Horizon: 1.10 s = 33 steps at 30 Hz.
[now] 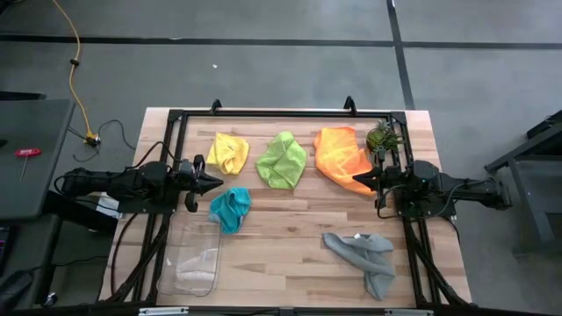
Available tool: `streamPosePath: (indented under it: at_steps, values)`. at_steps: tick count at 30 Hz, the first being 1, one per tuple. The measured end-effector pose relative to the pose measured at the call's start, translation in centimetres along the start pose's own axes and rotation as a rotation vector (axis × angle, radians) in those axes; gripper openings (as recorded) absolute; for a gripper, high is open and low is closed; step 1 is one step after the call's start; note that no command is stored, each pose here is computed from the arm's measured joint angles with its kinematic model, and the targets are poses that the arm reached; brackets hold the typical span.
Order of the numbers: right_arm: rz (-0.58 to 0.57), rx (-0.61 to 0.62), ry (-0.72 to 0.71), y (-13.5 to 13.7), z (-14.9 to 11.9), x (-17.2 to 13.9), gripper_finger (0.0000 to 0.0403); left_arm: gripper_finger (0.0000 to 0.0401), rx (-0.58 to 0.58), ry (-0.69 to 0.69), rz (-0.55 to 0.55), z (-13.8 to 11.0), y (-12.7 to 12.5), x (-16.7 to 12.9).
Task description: Fold microfiber towels
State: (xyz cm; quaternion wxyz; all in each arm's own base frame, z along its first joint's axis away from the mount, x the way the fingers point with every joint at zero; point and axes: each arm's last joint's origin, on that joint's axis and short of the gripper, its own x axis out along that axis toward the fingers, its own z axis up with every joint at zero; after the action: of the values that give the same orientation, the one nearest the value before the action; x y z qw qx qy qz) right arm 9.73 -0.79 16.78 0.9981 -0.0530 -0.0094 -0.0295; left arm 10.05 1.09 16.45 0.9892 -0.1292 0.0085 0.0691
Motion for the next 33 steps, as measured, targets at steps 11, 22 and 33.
streamPosePath:
  at_steps: [11, 22, 33]
  values:
    - [0.0, 0.0, 0.0, 0.0, 0.0, 0.0, 0.0, 0.0, 0.0, 0.0, 0.0, 0.0, 0.0, 0.0]
    - [0.0, 0.0, 0.0, 0.0, 0.0, 0.0, 0.0, 0.0, 0.0, 0.0, 0.0, 0.0, 0.0, 0.0]
    - [0.012, 0.203, -0.14, -0.1, 1.3, -0.1, 0.0, 0.0, 0.0, 0.0, 0.0, 0.0, 0.0, 0.0]
